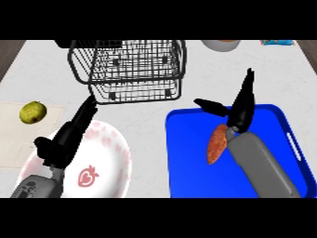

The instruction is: Pick the sweet potato from the tray and place it in the tiered basket

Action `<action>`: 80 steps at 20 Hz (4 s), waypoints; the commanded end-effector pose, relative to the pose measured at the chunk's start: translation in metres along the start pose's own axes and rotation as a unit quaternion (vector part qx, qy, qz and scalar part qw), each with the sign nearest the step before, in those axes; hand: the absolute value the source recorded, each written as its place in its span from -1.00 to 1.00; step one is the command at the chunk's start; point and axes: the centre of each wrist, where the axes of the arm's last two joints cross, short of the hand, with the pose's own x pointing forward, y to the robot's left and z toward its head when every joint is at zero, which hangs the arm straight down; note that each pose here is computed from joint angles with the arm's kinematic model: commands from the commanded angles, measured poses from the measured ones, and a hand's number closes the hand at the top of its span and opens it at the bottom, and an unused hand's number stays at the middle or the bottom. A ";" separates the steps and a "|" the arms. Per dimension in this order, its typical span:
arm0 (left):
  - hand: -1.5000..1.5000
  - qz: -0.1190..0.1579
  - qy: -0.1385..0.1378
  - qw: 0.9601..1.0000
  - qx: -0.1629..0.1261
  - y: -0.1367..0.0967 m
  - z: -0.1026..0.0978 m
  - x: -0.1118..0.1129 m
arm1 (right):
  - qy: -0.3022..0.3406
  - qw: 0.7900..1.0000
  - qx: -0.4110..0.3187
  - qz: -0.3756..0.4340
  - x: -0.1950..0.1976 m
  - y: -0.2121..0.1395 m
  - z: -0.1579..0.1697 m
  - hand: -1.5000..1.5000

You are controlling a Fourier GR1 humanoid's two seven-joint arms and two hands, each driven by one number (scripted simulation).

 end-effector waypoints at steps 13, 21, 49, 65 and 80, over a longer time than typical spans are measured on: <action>0.00 0.004 0.015 1.000 0.005 0.000 -0.002 -0.004 | 0.182 0.876 0.200 0.400 0.108 0.033 -0.002 -1.00; 0.00 -0.002 0.008 1.000 0.019 -0.005 0.005 -0.008 | 0.210 0.866 0.171 0.420 0.126 0.031 0.029 -1.00; 0.00 0.007 0.011 1.000 0.001 -0.006 0.007 -0.010 | 0.330 0.824 0.155 0.434 0.019 0.003 0.044 -1.00; 0.00 0.014 -0.001 1.000 0.005 -0.002 -0.008 -0.012 | 0.257 0.872 0.136 0.393 0.022 -0.002 0.055 1.00; 0.00 0.005 -0.006 1.000 -0.011 -0.022 -0.003 -0.001 | 0.022 0.858 0.213 0.467 0.002 -0.051 -0.025 1.00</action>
